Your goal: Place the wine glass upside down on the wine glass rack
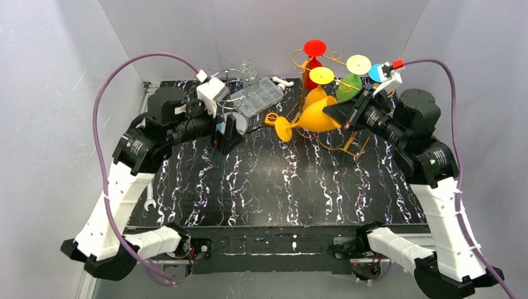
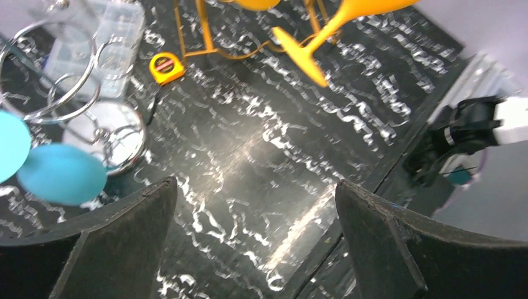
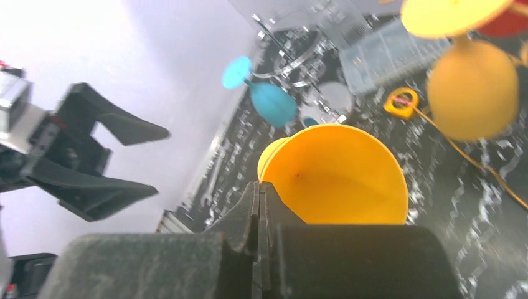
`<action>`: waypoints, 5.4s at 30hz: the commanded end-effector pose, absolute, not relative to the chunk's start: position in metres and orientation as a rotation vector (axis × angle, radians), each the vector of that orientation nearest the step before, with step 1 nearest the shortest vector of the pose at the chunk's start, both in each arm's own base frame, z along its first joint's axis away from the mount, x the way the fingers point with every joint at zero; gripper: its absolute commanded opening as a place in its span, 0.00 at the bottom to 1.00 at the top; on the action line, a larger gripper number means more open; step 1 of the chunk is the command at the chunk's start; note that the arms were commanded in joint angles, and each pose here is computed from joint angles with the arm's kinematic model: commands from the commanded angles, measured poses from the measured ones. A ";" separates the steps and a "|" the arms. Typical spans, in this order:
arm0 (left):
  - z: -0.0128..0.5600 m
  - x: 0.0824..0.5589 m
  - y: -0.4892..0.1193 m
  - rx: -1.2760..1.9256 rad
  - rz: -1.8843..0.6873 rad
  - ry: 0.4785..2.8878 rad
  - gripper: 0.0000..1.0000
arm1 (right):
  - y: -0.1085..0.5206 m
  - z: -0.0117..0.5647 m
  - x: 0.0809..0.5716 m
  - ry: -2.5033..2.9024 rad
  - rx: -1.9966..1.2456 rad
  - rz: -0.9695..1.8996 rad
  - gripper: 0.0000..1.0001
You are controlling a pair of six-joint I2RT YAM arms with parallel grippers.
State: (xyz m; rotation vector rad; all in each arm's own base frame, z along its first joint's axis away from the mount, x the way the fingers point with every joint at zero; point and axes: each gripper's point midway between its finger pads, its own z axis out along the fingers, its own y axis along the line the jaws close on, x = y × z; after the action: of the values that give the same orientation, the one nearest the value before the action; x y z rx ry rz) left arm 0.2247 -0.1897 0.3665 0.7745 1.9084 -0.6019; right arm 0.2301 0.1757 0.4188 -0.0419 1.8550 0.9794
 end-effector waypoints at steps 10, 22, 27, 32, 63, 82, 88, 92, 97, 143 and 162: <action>0.387 0.257 -0.243 0.582 -1.010 2.098 0.98 | 0.245 0.505 0.241 1.600 -0.245 1.110 0.01; 0.369 0.268 -0.225 0.509 -1.003 2.149 0.48 | 0.269 0.502 0.231 1.586 -0.290 0.995 0.01; 0.364 0.264 -0.220 0.479 -1.016 2.197 0.46 | 0.269 0.504 0.229 1.559 -0.284 0.978 0.01; 0.361 0.262 -0.222 0.483 -1.034 2.206 0.55 | 0.271 0.508 0.226 1.537 -0.287 0.993 0.01; 0.461 0.252 -0.204 1.350 -0.244 0.958 0.00 | 0.271 0.433 0.135 1.880 -0.578 1.166 0.98; 0.483 0.225 -0.217 1.404 -0.139 0.787 0.00 | 0.344 0.399 0.140 1.653 -0.715 1.406 0.98; 0.490 0.224 -0.221 1.386 -0.157 0.781 0.00 | 0.366 0.369 0.128 1.659 -0.780 1.402 0.98; 0.486 0.224 -0.223 1.393 -0.148 0.783 0.00 | 0.371 0.370 0.136 1.635 -0.766 1.351 0.83; 0.482 0.223 -0.219 1.394 -0.124 0.788 0.19 | 0.340 0.371 0.158 1.632 -0.618 1.184 0.52; 0.402 0.262 -0.224 1.467 -0.143 1.105 0.92 | 0.043 0.242 0.297 1.558 0.371 -0.298 0.37; 0.392 0.261 -0.236 1.574 -0.070 1.121 0.91 | 0.048 0.236 0.319 1.583 0.375 -0.236 0.36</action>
State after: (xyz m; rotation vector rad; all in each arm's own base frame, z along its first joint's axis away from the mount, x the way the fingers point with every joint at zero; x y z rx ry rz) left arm 0.2651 -0.2403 0.3832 1.5674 1.1340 -0.1040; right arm 0.3109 0.0413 0.2127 0.3183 1.6468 -0.3222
